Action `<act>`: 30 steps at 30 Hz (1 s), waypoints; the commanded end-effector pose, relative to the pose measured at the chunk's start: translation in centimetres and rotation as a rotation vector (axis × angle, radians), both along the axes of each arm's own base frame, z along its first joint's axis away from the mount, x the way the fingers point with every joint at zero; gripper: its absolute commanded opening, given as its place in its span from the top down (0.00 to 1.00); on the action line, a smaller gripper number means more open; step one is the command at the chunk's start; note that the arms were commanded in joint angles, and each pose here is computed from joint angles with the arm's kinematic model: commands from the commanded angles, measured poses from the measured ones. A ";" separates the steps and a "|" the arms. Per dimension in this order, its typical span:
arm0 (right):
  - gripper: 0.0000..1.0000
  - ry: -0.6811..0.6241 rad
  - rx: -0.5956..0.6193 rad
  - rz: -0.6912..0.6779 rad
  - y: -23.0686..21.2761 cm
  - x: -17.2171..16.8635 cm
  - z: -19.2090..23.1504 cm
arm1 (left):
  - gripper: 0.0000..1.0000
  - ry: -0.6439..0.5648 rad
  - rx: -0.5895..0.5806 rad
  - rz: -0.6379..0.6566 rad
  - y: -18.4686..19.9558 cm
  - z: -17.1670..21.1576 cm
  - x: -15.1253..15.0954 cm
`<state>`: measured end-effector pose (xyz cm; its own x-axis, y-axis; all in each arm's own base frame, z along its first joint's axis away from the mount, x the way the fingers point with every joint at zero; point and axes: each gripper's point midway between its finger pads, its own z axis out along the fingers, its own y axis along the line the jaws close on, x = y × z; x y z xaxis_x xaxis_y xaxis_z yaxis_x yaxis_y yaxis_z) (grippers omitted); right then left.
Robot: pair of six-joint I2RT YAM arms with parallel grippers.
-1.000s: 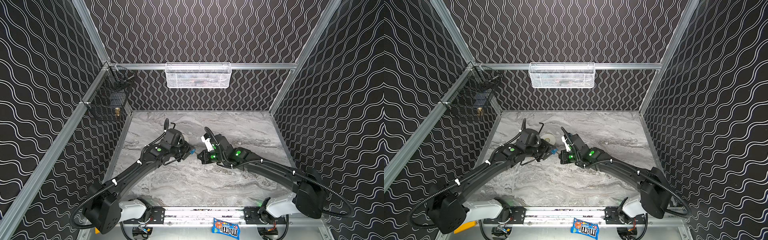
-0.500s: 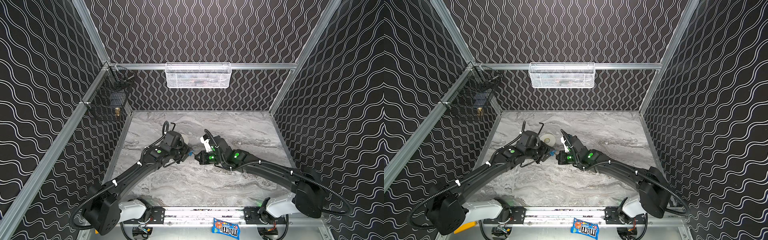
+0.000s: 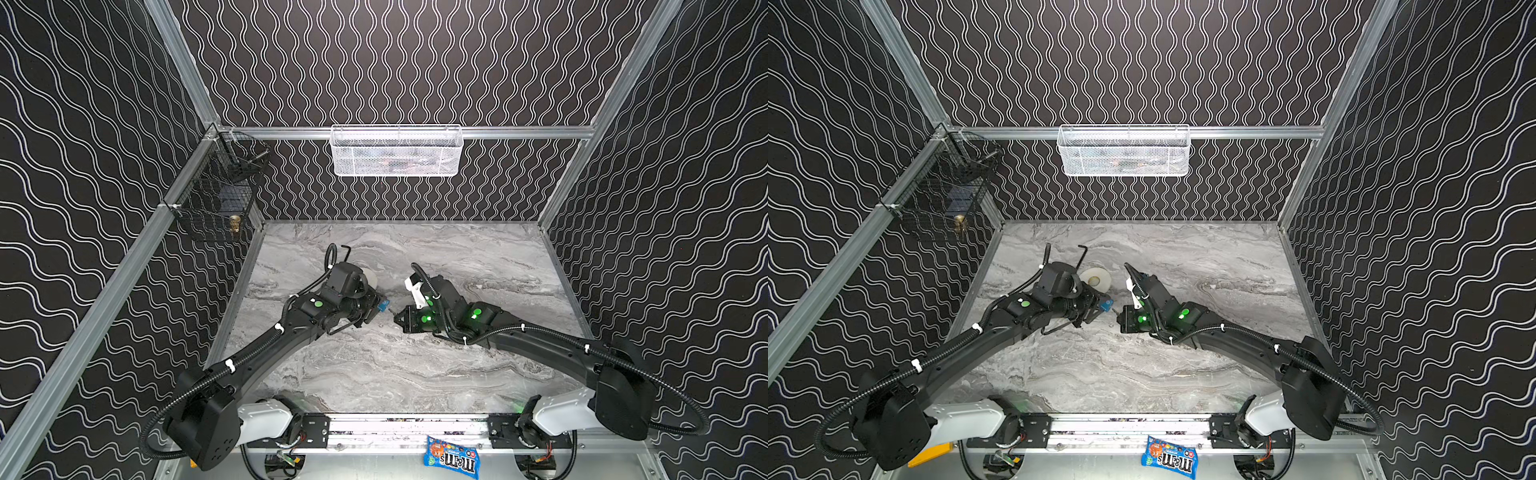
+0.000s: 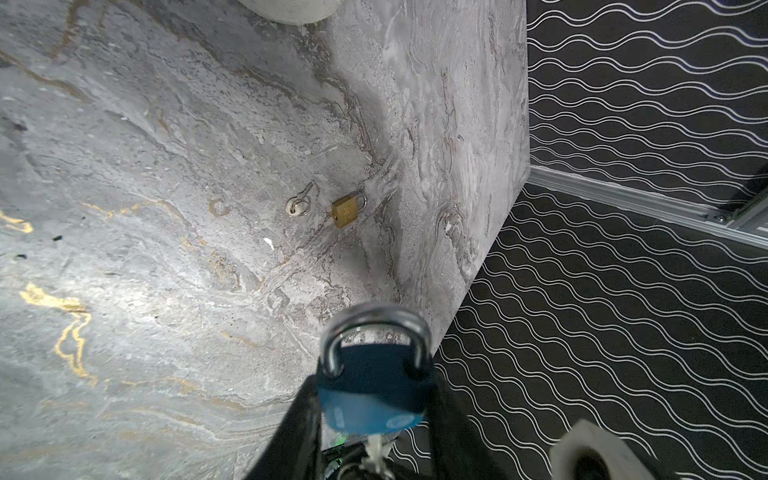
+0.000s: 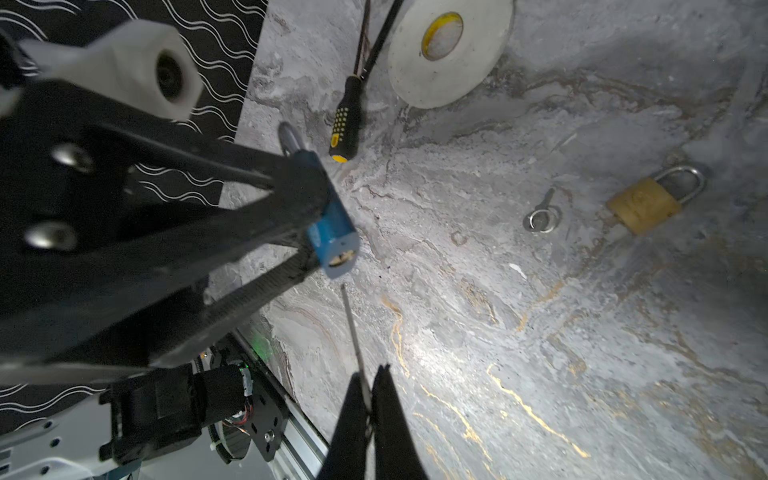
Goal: Unlock with the key
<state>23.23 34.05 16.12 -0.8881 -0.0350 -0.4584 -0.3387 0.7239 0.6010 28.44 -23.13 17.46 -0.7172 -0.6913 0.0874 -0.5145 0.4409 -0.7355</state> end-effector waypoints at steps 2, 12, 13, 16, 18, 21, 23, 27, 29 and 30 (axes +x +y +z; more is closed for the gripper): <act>1.00 -0.021 0.005 -0.029 0.1 0.7 0.3 | 0.96 -0.028 -0.040 -0.001 -0.5 1.1 0.4; 1.00 -0.036 0.054 -0.014 1.0 0.9 1.1 | 0.97 -0.037 -0.045 -0.010 -0.7 1.3 0.5; 1.00 -0.042 0.061 -0.015 1.1 1.0 1.4 | 0.97 -0.034 -0.043 -0.012 -0.7 1.2 0.5; 1.00 -0.045 0.052 -0.034 0.9 1.3 1.2 | 0.97 -0.031 -0.044 -0.012 -0.7 1.1 0.4; 1.00 -0.039 0.044 -0.038 0.9 1.4 0.8 | 0.97 -0.037 -0.048 -0.014 -0.8 1.2 0.5; 1.00 -0.038 0.049 -0.034 1.0 1.4 0.8 | 0.97 -0.041 -0.050 -0.019 -0.9 1.4 0.5; 1.00 -0.039 0.044 -0.040 1.0 1.5 0.6 | 0.97 -0.039 -0.044 -0.021 -0.8 1.4 0.5; 1.00 -0.064 0.063 -0.052 1.2 2.1 2.0 | 0.97 -0.039 -0.042 -0.023 -0.8 1.4 0.5; 1.00 -0.069 0.079 -0.038 1.4 1.9 2.4 | 0.97 -0.033 -0.042 -0.024 -0.8 1.2 0.4; 1.00 -0.070 0.085 -0.029 1.5 1.8 2.5 | 0.97 -0.033 -0.044 -0.027 -0.9 1.2 0.4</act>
<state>24.62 34.90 17.04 -0.8732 0.0112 -0.4872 -0.3340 0.7142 0.6151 28.73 -23.41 17.97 -0.7215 -0.6869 0.0871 -0.5007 0.4308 -0.7508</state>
